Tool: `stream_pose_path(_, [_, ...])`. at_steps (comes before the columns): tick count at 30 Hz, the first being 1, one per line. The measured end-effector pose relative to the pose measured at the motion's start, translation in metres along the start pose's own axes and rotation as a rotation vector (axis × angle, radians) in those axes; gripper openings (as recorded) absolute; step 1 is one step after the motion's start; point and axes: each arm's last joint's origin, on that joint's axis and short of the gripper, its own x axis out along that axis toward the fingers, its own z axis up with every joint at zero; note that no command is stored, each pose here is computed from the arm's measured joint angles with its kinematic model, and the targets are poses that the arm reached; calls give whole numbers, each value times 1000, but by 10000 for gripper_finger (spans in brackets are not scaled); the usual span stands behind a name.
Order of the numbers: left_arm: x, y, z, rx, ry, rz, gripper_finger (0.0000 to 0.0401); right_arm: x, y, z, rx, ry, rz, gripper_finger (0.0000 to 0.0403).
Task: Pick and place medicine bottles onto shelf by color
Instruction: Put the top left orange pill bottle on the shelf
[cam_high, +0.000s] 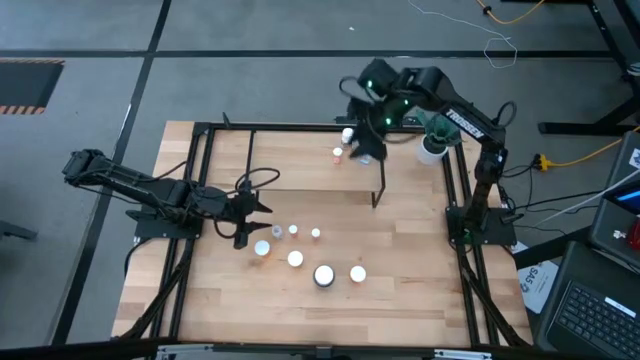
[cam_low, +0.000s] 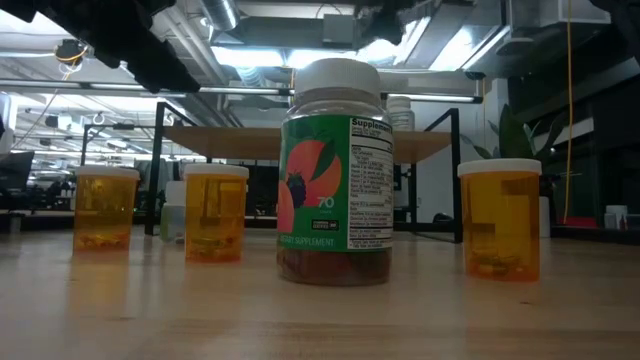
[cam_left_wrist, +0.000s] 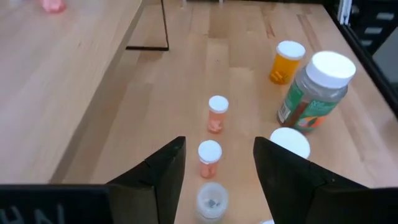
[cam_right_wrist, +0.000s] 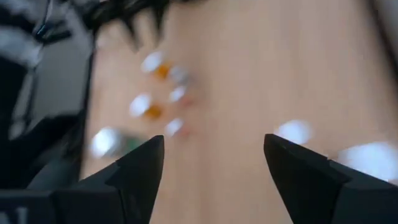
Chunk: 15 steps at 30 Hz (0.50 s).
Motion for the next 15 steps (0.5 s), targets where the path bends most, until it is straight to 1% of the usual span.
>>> stream_pose_path(4, [-1,-3,-2,-1,16,-26,184,15,34,-10,-20,150,66,272])
stream_pose_path(7, [-3,-10,-4,18,29,-51,184,31,55,-13,-58,204,41,272])
stream_pose_path(12, [-8,-25,-8,-66,44,-131,184,48,83,-24,-134,287,11,272])
stream_pose_path(15, [-7,-35,-16,-59,92,-132,184,52,93,-31,-139,316,-6,272])
